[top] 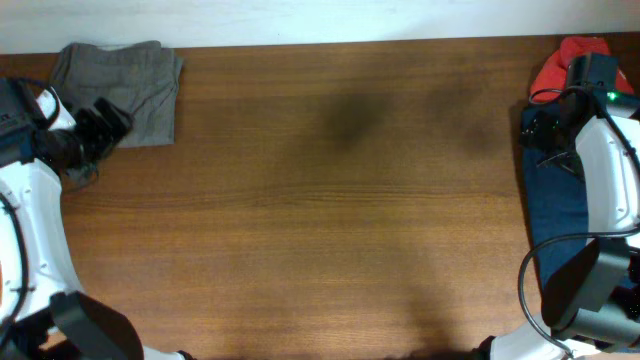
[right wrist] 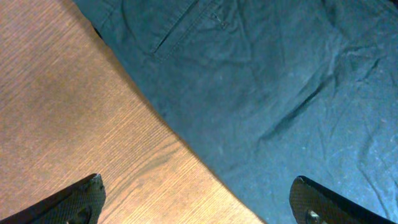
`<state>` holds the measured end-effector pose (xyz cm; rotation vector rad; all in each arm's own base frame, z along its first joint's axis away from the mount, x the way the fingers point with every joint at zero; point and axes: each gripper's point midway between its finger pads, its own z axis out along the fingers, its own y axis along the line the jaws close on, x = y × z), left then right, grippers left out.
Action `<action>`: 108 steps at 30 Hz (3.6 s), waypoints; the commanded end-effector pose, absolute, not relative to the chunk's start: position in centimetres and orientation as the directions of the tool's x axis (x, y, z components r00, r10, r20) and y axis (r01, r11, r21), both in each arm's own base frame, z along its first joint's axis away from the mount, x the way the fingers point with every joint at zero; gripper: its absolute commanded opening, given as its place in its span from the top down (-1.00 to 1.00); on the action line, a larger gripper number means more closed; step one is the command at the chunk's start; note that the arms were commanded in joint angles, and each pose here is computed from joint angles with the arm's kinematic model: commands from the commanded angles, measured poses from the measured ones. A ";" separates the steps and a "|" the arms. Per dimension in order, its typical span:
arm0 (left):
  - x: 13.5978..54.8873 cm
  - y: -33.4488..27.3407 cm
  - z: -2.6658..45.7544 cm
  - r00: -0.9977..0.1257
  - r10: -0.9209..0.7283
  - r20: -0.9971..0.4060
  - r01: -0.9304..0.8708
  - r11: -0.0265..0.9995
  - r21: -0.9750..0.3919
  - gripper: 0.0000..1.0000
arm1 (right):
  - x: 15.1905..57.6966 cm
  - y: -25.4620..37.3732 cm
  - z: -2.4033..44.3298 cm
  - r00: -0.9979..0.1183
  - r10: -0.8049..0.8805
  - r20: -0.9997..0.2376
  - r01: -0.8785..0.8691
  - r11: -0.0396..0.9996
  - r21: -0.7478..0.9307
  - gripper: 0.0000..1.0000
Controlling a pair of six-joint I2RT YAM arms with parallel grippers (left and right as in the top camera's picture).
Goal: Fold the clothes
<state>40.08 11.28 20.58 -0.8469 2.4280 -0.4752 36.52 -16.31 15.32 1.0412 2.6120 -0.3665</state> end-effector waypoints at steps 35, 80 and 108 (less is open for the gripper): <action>24.4 -6.7 21.0 -0.661 0.133 -0.738 0.344 0.929 -0.140 -0.99 | 36.4 -16.7 15.9 -0.679 0.625 -0.386 0.710 0.693 -0.125 -0.97; 24.5 -1.3 15.9 -0.060 0.102 -0.993 0.090 0.991 0.096 -0.99 | 36.4 -16.7 15.9 -0.679 0.625 -0.386 0.710 0.693 -0.125 -0.97; 24.5 -1.3 15.9 -0.060 0.102 -0.993 0.090 0.991 0.096 -0.99 | 12.1 -5.1 45.5 -0.040 0.392 -0.919 0.344 0.869 0.356 -0.97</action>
